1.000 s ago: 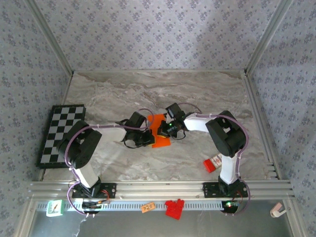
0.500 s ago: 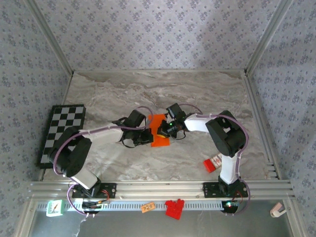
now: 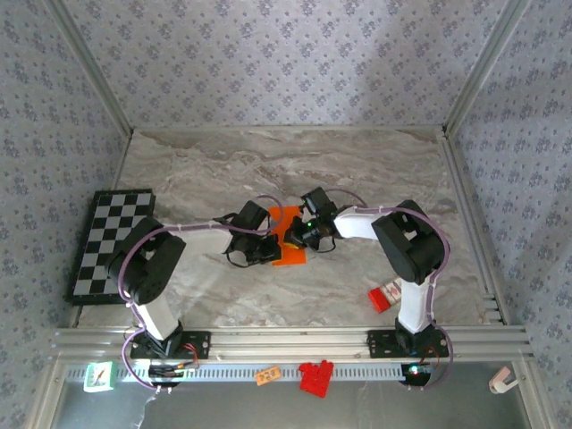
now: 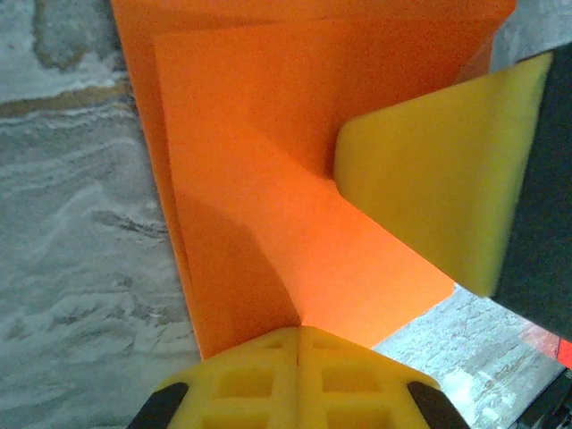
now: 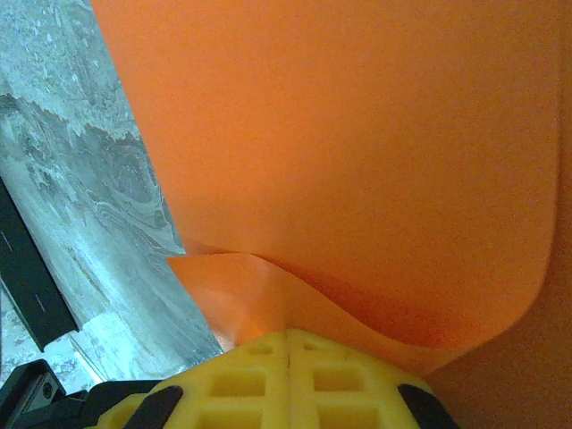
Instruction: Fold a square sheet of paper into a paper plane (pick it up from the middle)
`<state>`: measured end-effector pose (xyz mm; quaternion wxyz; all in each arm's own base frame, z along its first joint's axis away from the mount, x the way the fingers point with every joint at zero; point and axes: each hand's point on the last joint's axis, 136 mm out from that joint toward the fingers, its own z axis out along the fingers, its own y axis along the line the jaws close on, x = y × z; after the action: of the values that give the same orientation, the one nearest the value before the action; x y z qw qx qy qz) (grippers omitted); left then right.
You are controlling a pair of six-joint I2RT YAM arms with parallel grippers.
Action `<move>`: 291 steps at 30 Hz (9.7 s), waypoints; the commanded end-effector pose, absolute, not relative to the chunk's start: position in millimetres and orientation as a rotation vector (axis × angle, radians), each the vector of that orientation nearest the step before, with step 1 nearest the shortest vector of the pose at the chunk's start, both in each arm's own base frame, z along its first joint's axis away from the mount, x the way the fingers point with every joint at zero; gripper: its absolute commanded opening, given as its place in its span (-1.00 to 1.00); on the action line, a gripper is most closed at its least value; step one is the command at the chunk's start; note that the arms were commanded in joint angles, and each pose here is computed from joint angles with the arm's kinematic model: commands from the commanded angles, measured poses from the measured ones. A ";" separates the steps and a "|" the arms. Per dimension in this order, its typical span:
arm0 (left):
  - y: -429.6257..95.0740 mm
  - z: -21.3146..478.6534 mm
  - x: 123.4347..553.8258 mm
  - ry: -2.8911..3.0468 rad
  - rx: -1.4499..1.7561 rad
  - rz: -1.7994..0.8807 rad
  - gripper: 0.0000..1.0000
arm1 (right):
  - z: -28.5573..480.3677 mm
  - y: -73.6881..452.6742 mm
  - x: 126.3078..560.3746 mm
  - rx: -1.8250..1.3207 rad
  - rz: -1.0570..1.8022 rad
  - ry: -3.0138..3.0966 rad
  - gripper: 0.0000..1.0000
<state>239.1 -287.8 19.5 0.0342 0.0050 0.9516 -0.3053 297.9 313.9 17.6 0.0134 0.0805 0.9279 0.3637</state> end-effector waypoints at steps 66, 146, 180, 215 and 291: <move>-215.3 -40.4 203.4 3.239 -0.235 -0.407 -1.00 | -0.4 230.4 340.5 0.327 0.871 2.845 -0.89; -265.6 27.2 303.2 2.836 -0.397 -0.825 -0.76 | 34.5 304.8 302.0 0.513 1.216 2.674 -0.70; -285.3 235.0 318.4 2.055 -0.157 -1.781 0.82 | 249.4 302.0 343.9 0.072 1.723 2.061 -0.84; -257.4 184.1 326.5 2.272 -0.156 -1.428 -0.92 | 193.8 208.4 340.5 0.214 0.988 2.364 0.03; -89.1 117.8 323.7 2.548 -0.711 -0.714 1.00 | 3.0 342.3 266.2 -0.746 0.433 3.013 0.02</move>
<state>321.3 -84.1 119.3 0.2066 -0.2534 0.9151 -0.2361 301.1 399.4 31.6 0.0615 -0.1774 0.9514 0.2440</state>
